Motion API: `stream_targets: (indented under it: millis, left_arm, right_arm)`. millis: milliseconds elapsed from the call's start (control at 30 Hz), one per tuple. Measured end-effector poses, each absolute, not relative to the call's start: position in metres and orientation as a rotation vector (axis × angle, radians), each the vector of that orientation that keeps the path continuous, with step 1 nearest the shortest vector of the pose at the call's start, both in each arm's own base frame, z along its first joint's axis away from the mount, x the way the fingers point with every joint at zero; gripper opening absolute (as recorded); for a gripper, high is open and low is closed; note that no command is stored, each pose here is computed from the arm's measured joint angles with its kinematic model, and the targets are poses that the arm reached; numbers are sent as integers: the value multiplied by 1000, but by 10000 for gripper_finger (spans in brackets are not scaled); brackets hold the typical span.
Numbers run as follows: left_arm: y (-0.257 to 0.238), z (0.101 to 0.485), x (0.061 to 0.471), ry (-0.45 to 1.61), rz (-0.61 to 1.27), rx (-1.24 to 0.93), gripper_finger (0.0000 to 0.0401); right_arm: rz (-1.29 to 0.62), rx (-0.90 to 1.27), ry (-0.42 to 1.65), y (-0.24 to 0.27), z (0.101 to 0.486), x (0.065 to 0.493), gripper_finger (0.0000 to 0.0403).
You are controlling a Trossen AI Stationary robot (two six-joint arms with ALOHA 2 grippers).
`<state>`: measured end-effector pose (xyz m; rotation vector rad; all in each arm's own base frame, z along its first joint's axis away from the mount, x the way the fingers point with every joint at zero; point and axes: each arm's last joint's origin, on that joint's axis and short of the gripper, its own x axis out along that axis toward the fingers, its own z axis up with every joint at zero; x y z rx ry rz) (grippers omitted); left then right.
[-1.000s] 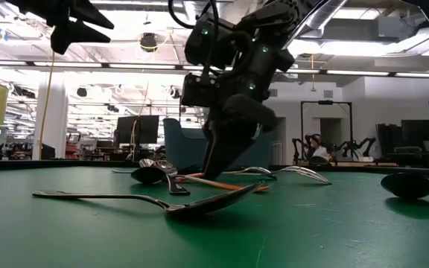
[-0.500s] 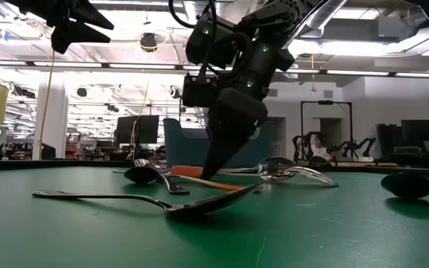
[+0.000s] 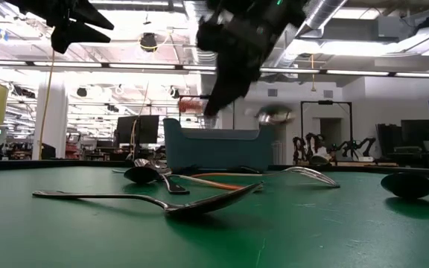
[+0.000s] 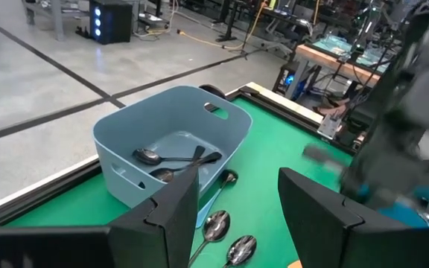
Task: Sort silverware by color (type)
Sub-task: Put the orange spoon into the dark blue bin
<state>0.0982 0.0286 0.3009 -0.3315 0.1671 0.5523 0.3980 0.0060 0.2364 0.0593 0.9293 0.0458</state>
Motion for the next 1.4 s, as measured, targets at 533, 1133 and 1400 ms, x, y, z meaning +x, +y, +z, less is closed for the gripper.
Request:
stream_targets:
  millis: [533, 1133, 1400]
  left_arm:
    - [28, 301, 98, 168, 526, -337, 170]
    - [29, 299, 102, 186, 551, -326, 170]
    - [30, 298, 106, 203, 566, -322, 170]
  right_arm:
    - [-21, 134, 543, 27, 366, 325, 6]
    - [101, 357, 886, 130, 369, 236, 9]
    - [3, 232, 1119, 153, 349, 200, 10]
